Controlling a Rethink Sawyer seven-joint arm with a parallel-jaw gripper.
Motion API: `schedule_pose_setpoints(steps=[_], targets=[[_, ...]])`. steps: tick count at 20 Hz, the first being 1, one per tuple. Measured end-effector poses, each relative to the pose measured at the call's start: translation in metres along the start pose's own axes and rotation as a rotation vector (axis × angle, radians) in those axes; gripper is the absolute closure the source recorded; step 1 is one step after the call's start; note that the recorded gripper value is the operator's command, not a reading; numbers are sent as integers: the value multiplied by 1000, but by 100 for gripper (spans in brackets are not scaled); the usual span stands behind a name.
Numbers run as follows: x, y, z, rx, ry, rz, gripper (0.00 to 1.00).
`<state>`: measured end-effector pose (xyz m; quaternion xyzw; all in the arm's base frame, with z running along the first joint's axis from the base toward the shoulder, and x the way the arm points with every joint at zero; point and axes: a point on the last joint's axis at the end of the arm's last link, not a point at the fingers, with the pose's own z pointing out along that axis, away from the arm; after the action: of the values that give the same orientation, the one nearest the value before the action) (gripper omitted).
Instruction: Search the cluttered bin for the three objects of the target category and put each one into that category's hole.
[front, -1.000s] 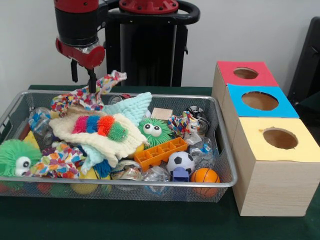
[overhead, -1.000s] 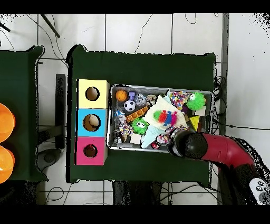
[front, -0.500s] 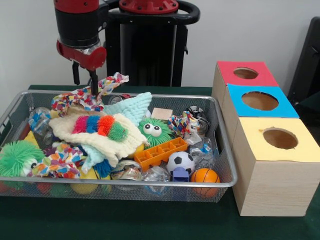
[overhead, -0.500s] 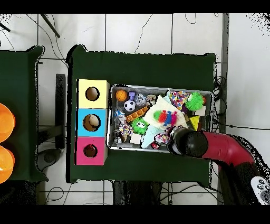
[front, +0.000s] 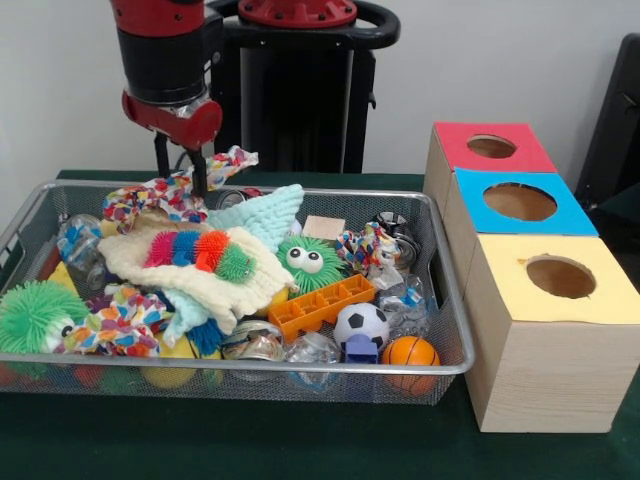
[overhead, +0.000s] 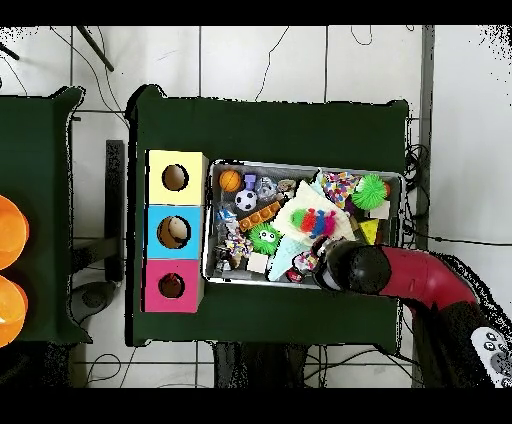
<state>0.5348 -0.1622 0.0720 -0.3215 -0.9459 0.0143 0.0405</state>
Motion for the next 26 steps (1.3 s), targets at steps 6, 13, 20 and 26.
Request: schedule_pose_setpoints(steps=[6,13,20,26], targets=[[-1,7,30,-33,11,3,0],[-12,15,59,-83,-53,-11,100],[-12,17,64,-87,-64,-23,100],[-11,24,49,-81,-88,-43,100]])
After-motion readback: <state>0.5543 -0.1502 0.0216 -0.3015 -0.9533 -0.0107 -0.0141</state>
